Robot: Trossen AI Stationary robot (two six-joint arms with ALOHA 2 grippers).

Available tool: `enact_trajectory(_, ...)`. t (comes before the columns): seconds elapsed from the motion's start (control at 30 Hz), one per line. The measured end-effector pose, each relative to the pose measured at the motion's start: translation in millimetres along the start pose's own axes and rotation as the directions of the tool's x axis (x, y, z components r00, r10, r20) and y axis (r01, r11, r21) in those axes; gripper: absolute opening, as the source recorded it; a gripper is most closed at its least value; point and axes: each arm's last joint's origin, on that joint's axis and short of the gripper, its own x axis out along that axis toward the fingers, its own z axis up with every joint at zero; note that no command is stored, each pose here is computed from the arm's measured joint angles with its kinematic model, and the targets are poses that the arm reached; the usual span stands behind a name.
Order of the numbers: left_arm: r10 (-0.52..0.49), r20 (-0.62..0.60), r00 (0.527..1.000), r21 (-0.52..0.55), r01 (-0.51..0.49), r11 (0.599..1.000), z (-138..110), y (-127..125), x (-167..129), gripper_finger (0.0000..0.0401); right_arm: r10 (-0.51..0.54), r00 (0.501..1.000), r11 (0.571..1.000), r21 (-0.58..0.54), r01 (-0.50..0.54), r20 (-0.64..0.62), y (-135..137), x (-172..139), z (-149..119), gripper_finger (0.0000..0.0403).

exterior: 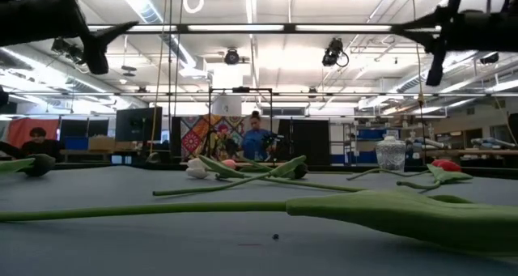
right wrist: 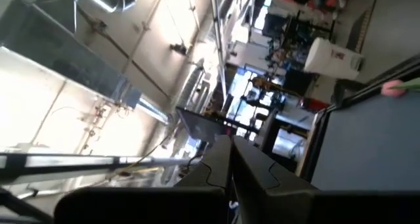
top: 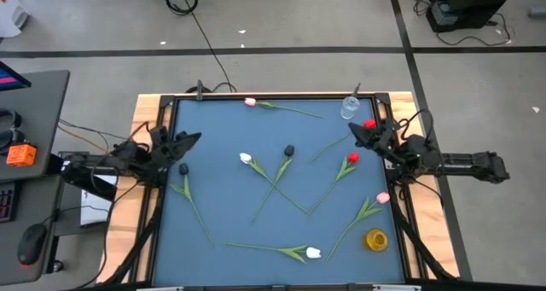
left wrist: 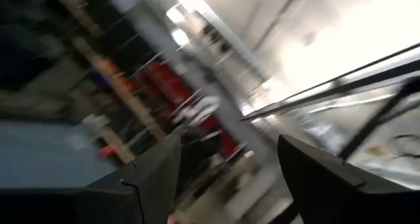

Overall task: Sort flowers into vase by color
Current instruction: Put the left black flower into the transparent vase

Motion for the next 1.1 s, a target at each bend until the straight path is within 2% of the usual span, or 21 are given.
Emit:
enact_trajectory(0.17,0.240,-0.126,0.963,0.079,-0.231,0.970,2,-5,11,0.0260,-0.004,0.999,1.000,-0.027,0.003,-0.041,25,22,1,0.0023)
enact_trajectory(0.37,0.496,-0.252,0.831,0.206,-0.454,0.867,4,-12,25,0.0261,-0.060,0.996,0.987,-0.151,0.051,-0.058,40,51,-5,0.0023)
enact_trajectory(0.5,0.569,-0.293,0.768,0.274,-0.503,0.820,2,-16,32,0.0260,-0.094,0.990,0.983,-0.165,0.076,-0.107,39,66,-12,0.0023)
enact_trajectory(0.6,0.575,-0.340,0.744,0.260,-0.513,0.818,-2,-14,36,0.0260,-0.147,0.977,0.987,-0.092,0.134,-0.152,30,73,-20,0.0023)
enact_trajectory(0.67,0.581,-0.399,0.709,0.248,-0.527,0.813,-8,-12,37,0.0260,-0.193,0.964,0.981,-0.043,0.188,-0.181,22,77,-27,0.0023)
enact_trajectory(0.73,0.600,-0.481,0.639,0.248,-0.558,0.792,-15,-6,35,0.0260,-0.240,0.948,0.970,-0.009,0.243,-0.211,14,78,-36,0.0023)
enact_trajectory(0.8,0.627,-0.567,0.535,0.233,-0.626,0.745,-22,0,31,0.0260,-0.290,0.928,0.954,0.009,0.300,-0.234,6,80,-46,0.0023)
enact_trajectory(1.0,0.616,-0.764,0.192,0.228,-0.813,0.536,-36,12,13,0.0240,-0.392,0.872,0.913,-0.005,0.408,-0.294,-12,79,-69,0.0023)
enact_trajectory(1.1,0.562,-0.824,0.071,0.235,-0.860,0.453,-39,13,6,0.0222,-0.419,0.853,0.899,-0.013,0.437,-0.312,-18,79,-76,0.0023)
